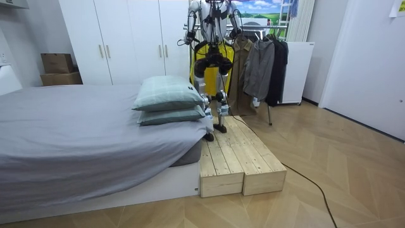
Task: Hang clothes
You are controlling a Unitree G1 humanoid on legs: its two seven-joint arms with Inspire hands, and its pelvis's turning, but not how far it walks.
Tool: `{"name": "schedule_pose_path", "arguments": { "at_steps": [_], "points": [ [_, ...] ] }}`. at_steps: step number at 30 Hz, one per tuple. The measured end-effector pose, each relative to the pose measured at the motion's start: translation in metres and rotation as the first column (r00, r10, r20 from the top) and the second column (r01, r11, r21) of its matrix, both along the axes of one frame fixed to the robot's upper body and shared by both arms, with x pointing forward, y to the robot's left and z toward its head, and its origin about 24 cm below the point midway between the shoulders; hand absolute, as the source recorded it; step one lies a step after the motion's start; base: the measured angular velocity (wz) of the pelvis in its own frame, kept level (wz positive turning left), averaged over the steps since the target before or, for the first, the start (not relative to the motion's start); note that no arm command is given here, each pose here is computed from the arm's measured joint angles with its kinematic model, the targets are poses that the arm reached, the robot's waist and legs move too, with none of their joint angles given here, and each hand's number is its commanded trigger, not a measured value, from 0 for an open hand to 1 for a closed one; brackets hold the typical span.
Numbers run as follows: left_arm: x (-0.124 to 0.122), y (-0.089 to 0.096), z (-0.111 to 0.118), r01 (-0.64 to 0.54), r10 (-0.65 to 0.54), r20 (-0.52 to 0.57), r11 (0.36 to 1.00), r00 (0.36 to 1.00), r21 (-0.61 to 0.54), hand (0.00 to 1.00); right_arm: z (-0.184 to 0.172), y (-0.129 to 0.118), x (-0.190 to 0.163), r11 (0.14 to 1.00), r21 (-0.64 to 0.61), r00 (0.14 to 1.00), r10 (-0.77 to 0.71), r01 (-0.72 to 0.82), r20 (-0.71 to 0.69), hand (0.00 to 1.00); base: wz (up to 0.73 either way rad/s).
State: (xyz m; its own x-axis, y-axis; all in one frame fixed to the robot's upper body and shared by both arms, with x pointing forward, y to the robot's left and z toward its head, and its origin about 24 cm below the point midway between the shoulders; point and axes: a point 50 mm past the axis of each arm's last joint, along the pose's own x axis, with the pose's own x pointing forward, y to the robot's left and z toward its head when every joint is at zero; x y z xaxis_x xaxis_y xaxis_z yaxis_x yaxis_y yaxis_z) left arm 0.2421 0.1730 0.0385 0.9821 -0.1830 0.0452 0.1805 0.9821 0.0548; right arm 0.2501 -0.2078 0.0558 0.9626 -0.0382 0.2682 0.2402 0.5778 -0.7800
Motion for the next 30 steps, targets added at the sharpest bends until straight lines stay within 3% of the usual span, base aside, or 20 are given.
{"name": "schedule_pose_path", "arguments": {
  "at_steps": [9,23,30],
  "points": [
    [-0.002,0.002,0.003,0.0,0.0,0.01,1.0,1.0,0.007,0.0,0.008,-0.008,0.005,0.989,0.149,1.0,-0.008,0.006,0.012,1.0,0.0],
    [-0.008,0.005,-0.004,-0.007,0.007,-0.02,1.0,1.0,0.006,0.0,0.029,-0.009,0.032,0.98,0.199,0.998,-0.011,-0.001,0.06,1.0,0.07],
    [-0.008,0.005,-0.01,0.012,-0.012,-0.059,1.0,0.998,0.004,0.0,0.019,-0.013,0.036,0.963,0.268,1.0,0.003,0.004,-0.024,1.0,0.05]
  ]
}}
